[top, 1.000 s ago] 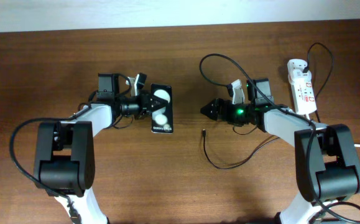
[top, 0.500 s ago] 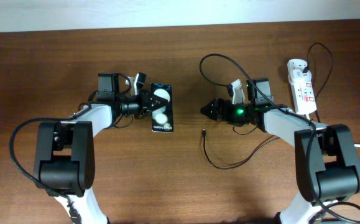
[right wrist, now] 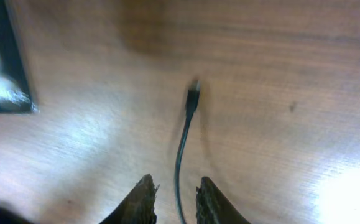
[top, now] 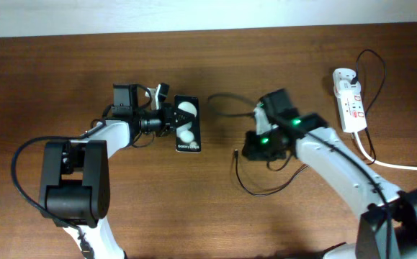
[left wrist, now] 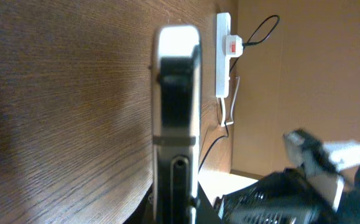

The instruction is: Plug charger to phone and switch on socket

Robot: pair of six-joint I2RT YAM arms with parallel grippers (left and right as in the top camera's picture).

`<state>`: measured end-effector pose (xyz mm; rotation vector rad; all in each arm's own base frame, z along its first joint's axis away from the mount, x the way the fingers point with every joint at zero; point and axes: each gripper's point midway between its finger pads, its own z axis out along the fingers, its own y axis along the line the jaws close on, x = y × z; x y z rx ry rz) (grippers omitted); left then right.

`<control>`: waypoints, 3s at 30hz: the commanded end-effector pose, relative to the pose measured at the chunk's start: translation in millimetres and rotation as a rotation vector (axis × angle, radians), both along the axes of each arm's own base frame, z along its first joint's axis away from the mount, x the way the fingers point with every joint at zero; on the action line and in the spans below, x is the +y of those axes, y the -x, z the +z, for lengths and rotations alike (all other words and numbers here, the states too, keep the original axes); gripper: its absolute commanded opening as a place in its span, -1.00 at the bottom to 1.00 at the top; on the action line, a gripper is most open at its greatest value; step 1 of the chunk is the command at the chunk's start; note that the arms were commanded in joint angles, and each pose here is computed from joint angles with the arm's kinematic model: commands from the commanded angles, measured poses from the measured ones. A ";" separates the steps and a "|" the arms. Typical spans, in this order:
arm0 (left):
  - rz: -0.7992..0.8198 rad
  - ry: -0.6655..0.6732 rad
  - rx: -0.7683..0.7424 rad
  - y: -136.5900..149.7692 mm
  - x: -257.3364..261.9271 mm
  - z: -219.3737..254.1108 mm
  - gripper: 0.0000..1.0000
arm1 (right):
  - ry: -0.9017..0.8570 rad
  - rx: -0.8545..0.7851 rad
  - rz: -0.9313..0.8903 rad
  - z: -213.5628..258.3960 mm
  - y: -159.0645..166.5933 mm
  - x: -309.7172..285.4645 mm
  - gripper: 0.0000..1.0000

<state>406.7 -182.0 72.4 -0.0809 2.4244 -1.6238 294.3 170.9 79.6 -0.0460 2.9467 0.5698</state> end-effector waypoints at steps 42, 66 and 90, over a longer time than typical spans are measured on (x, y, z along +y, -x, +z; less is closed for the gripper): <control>0.018 0.113 0.009 -6.8 16.9 26.3 -1.00 | -0.629 -0.242 0.289 -0.2 55.6 125.4 -0.92; 0.004 0.116 0.064 -2.4 -5.4 26.6 -1.00 | -0.608 -0.365 -0.035 15.5 24.7 147.2 -0.92; 0.044 0.106 0.071 -8.4 7.3 24.0 -1.00 | -0.561 -0.457 -0.009 16.6 15.6 142.4 -0.92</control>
